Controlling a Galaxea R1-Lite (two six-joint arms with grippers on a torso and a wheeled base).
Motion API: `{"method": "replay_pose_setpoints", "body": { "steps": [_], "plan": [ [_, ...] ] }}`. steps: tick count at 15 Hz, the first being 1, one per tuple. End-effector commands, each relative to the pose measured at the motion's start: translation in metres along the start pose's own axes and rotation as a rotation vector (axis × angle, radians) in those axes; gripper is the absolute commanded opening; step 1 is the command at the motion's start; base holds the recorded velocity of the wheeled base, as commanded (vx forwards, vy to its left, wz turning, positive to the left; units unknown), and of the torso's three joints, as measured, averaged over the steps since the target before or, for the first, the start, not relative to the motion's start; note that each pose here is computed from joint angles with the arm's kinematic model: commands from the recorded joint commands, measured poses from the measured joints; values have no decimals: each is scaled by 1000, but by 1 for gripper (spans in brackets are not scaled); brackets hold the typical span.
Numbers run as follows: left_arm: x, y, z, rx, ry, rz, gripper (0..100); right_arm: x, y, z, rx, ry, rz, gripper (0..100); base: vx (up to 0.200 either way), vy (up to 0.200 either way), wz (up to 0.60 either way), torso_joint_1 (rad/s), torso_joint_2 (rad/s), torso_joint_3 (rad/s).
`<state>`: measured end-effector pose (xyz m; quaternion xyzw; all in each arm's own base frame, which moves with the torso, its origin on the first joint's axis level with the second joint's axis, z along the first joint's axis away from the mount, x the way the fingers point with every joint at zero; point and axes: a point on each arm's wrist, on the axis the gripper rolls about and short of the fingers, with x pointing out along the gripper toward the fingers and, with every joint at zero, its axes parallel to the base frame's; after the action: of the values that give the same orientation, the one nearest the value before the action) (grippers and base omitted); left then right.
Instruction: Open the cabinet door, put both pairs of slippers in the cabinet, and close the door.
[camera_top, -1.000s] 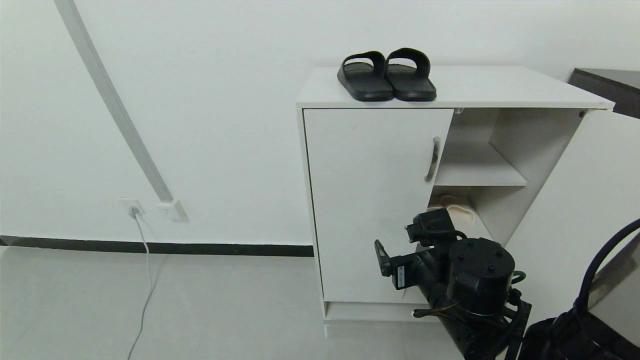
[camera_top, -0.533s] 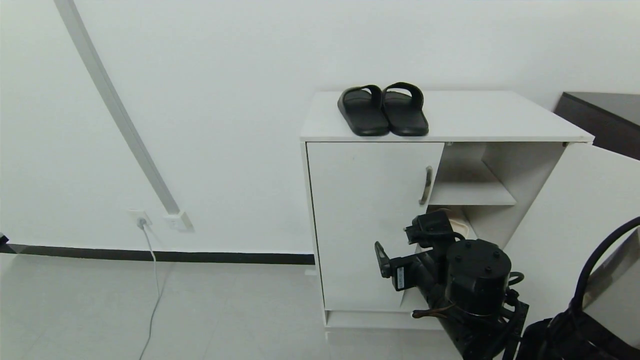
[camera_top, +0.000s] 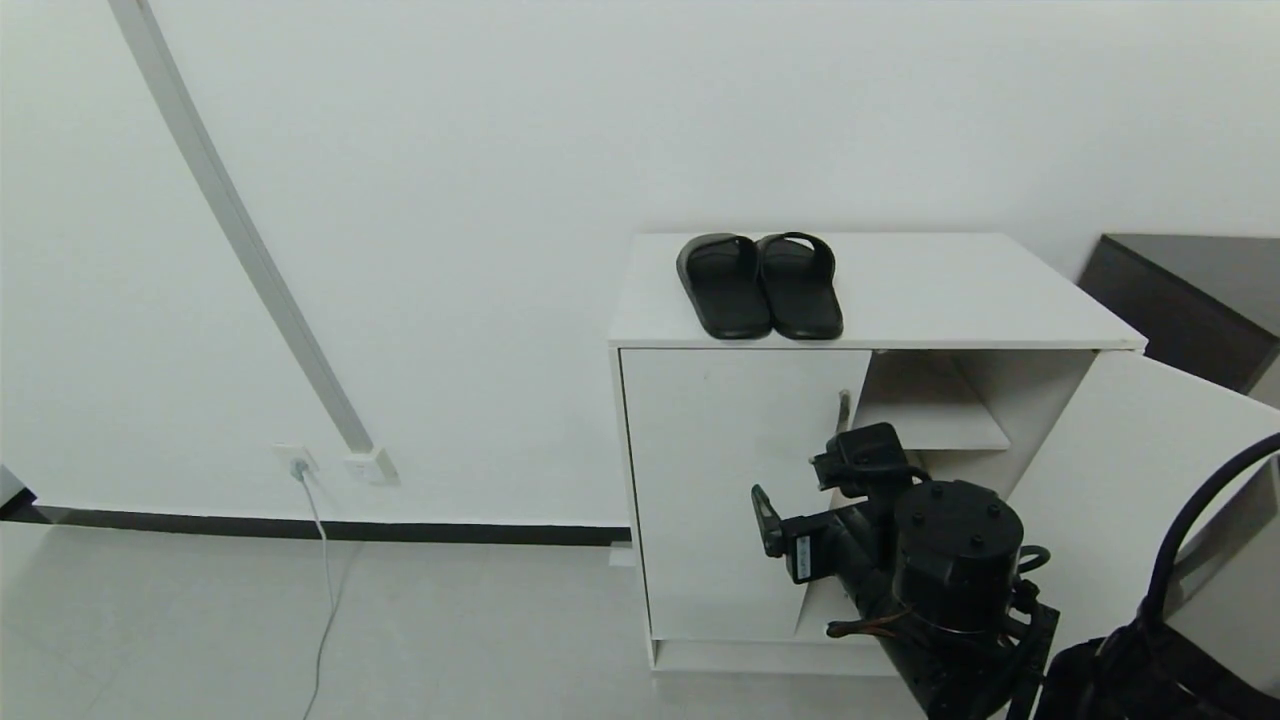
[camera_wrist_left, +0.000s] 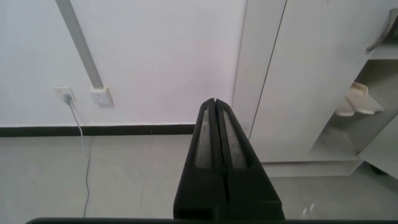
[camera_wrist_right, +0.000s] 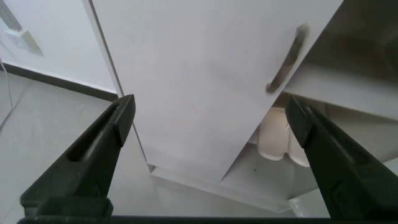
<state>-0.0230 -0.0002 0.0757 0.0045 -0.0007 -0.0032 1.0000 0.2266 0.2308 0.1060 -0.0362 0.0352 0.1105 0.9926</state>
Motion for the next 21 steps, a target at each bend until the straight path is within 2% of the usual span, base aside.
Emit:
{"method": "replay_pose_setpoints", "body": {
  "steps": [1,8,14,21],
  "plan": [
    [0,0,0,-1,1,0,0,0,0,0,-1,1,0,100,0,0,0,217,-554,-325],
    [0,0,0,-1,1,0,0,-1,0,-1,-3,5,1,100,0,0,0,252,-581,-330],
    [0,0,0,-1,1,0,0,-2,0,-4,-9,15,4,100,0,0,0,191,-408,-223],
    [0,0,0,0,1,0,0,-4,7,-2,-6,1,23,100,0,0,0,18,-36,-16]
  ]
}}
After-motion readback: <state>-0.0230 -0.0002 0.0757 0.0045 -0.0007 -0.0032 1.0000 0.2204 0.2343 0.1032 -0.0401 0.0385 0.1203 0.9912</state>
